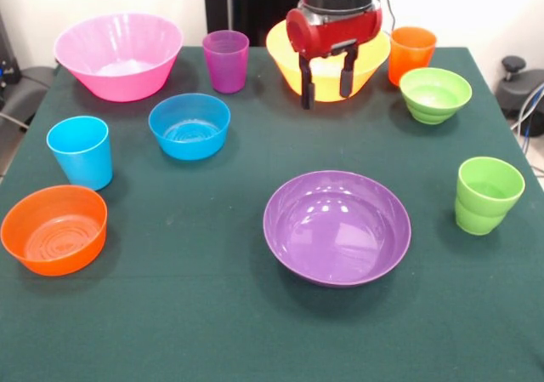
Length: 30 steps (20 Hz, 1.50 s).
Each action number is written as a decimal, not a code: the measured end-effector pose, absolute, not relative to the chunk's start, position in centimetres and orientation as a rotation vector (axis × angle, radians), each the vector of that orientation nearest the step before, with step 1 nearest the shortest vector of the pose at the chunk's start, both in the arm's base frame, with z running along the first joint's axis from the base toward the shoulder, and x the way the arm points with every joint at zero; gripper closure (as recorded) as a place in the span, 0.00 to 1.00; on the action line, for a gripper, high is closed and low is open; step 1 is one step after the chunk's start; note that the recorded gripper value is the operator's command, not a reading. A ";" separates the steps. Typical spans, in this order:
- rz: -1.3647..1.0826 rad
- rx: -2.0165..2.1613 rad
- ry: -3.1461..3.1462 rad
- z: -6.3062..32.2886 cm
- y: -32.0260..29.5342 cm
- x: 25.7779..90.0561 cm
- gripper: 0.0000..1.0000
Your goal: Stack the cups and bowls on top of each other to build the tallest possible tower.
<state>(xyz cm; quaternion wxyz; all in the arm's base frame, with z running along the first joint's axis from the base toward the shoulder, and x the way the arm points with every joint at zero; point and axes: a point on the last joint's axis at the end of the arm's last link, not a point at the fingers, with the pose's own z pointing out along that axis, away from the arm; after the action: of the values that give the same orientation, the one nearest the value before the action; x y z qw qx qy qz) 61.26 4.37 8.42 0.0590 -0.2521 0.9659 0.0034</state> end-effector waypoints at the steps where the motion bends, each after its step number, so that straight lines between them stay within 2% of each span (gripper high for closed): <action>1: 0.004 -0.764 2.922 8.4 4.2 61.6 0.00; 9: -0.063 -0.779 2.875 6.9 2.4 65.3 0.00; 13: -0.062 -0.754 2.879 4.7 1.0 66.5 0.00; 22: -0.062 -0.768 2.905 0.5 -0.9 66.2 0.00; 30: -0.066 -0.793 2.915 -1.3 -1.4 65.6 0.00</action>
<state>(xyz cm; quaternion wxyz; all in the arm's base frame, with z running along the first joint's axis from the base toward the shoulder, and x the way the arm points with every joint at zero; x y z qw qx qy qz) 65.56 -1.38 -1.26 0.0599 -0.2620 0.9630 -0.0217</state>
